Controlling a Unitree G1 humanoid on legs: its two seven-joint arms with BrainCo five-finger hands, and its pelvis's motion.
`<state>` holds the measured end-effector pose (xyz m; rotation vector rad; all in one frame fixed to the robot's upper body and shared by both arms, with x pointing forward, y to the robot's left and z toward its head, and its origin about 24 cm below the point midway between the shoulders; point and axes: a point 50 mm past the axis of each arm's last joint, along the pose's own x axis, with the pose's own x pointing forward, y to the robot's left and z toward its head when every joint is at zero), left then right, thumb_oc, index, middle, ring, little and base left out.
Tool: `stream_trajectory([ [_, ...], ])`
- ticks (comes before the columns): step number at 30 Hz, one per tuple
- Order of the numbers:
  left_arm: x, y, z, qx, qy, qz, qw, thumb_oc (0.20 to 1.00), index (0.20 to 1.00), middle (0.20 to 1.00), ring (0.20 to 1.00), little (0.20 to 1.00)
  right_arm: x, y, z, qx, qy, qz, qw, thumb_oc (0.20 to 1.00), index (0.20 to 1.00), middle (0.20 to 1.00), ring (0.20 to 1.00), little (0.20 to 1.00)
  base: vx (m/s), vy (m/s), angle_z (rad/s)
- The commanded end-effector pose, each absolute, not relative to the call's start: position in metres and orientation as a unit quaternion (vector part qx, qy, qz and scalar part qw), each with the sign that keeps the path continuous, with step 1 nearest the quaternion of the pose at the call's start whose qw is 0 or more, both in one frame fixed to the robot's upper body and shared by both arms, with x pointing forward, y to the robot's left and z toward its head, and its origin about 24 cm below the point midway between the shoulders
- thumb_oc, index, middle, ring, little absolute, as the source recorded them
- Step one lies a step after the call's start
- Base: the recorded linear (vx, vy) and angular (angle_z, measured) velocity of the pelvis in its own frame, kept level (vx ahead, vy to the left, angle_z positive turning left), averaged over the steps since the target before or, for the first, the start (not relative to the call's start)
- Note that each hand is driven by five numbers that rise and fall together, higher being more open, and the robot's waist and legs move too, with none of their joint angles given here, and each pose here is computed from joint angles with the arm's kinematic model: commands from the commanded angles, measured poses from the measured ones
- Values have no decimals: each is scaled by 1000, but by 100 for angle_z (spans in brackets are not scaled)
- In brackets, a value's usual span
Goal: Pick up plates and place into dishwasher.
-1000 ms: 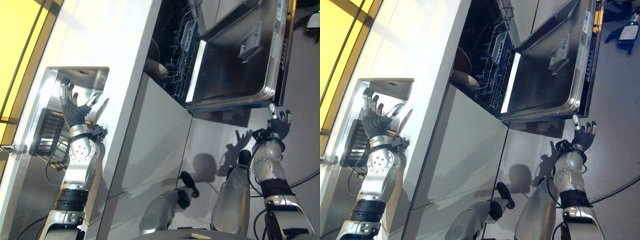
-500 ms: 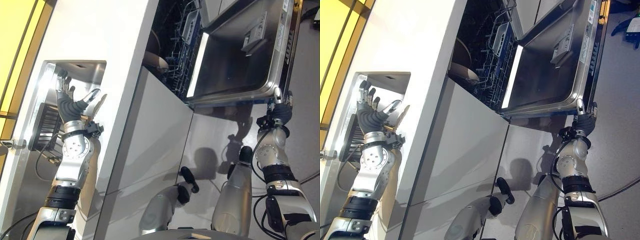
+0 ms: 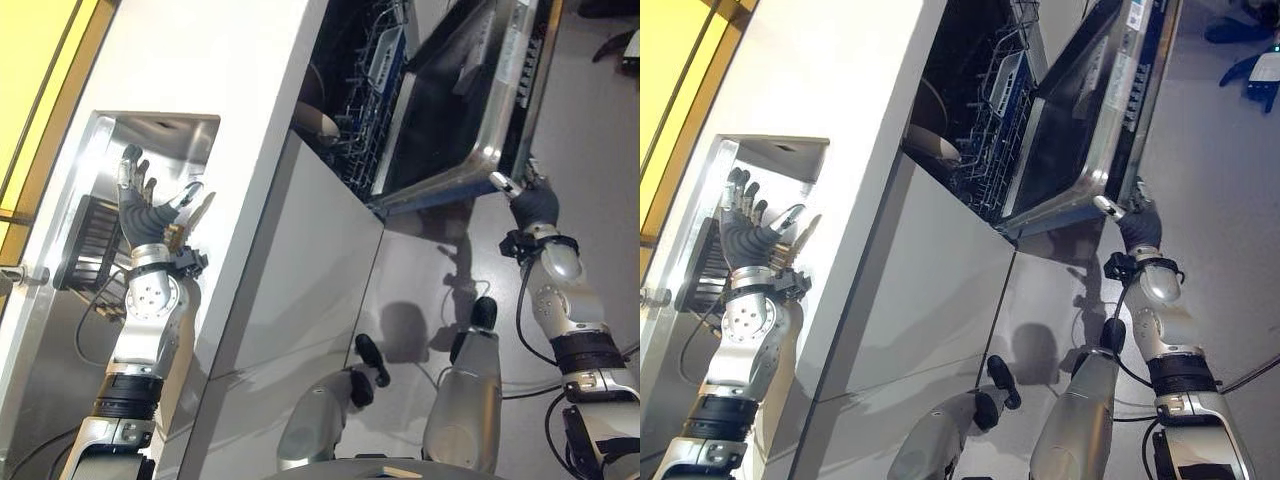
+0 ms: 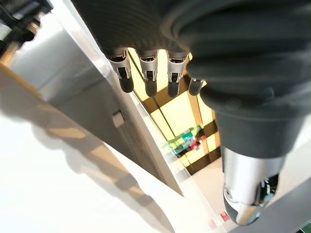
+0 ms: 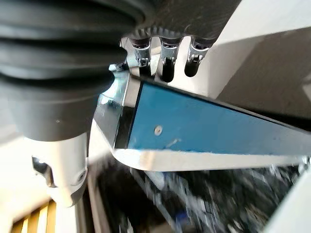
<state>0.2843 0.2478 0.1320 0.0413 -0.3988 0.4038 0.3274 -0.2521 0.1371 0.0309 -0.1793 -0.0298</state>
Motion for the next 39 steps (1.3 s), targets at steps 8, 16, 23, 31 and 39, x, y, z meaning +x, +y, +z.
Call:
stream_trajectory([
  [8,282,265,177,63,-277,205,937,1000,1000,1000,1000,1000,320,-147,221,6,-296,204,933,1000,1000,1000,1000,1000,70,-130,28],
  [16,282,272,179,91,-272,198,937,1000,1000,1000,1000,1000,316,-148,201,43,-286,191,938,1000,1000,1000,1000,1000,88,-165,32],
  [23,277,277,173,109,-262,193,939,1000,1000,1000,1000,1000,309,-150,181,64,-266,179,945,1000,1000,1000,1000,1000,39,-124,7],
  [31,272,279,161,113,-244,186,945,1000,1000,1000,1000,1000,299,-158,153,54,-224,151,961,1000,1000,1000,1000,1000,9,-40,-2],
  [39,261,281,148,93,-231,188,950,1000,1000,1000,1000,1000,283,-178,136,16,-193,93,977,1000,1000,1000,1000,1000,-24,14,-8],
])
